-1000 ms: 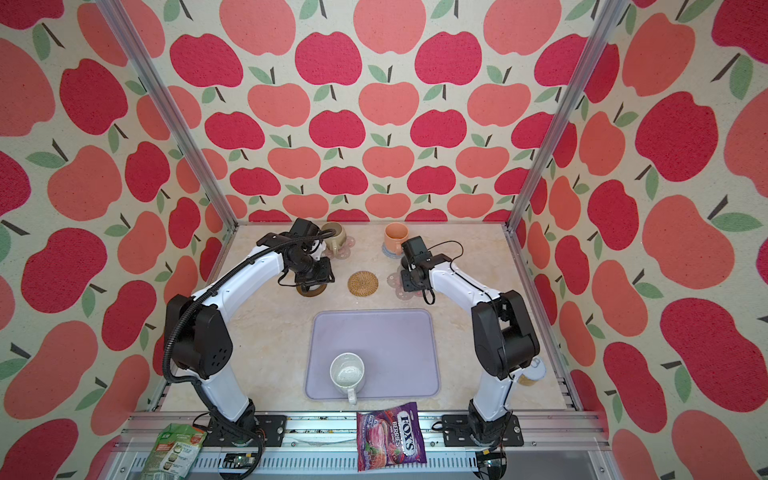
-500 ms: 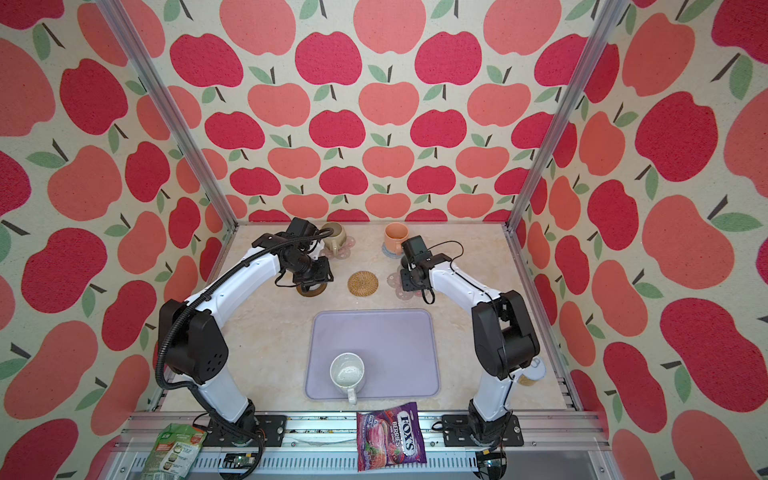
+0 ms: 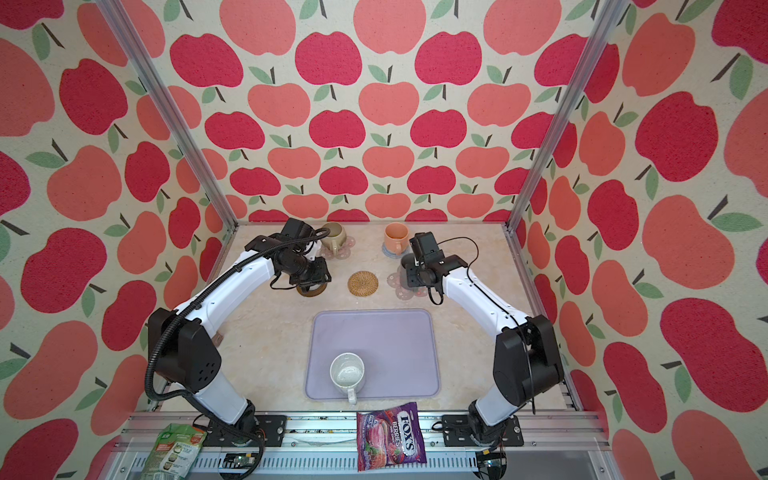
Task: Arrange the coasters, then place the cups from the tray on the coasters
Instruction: 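Lower grey mug onto pink flower coaster and open right gripper, then raise right gripper up and away from grey mug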
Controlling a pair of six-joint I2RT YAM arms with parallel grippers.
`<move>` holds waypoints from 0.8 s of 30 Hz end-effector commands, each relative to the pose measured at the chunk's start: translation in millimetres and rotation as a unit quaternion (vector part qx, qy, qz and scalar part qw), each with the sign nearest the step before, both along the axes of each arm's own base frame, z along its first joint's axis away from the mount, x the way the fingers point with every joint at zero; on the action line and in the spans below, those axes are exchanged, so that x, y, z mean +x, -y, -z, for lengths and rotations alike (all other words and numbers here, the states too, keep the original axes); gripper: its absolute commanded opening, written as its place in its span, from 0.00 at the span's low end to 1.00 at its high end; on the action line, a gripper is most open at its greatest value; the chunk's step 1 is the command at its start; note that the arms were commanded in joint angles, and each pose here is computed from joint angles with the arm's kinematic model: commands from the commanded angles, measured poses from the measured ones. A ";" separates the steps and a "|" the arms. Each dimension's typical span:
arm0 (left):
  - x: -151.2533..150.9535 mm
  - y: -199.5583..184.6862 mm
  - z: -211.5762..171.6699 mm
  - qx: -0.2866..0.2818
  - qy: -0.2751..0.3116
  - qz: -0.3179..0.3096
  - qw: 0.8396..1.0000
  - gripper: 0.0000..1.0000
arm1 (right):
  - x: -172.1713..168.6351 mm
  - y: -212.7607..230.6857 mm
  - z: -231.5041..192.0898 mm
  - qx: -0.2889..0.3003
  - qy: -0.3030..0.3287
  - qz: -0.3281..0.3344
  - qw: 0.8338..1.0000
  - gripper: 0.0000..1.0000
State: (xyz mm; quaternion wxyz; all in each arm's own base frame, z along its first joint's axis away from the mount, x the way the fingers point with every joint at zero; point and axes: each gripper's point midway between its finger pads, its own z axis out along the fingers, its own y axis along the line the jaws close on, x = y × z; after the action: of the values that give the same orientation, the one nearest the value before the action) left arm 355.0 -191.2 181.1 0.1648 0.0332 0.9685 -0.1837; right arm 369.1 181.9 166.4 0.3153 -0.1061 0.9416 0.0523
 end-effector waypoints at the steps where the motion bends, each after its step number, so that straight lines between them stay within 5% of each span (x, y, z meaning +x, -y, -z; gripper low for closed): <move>1: -13.8 -2.1 -3.6 0.006 -0.006 -0.003 1.000 0.40 | -17.7 18.9 -5.4 -0.011 -0.002 0.025 1.000 0.42; 24: -89.0 6.3 -13.1 0.053 0.017 -0.002 0.998 0.41 | -92.6 70.4 -27.4 -0.005 0.025 0.075 0.997 0.46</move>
State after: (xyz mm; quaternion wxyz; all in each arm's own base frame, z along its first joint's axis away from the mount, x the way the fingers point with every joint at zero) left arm 275.6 -207.2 193.7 0.1748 0.0653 0.9710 -0.1492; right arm 289.4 114.3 201.1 0.3567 -0.0430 0.9330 0.0197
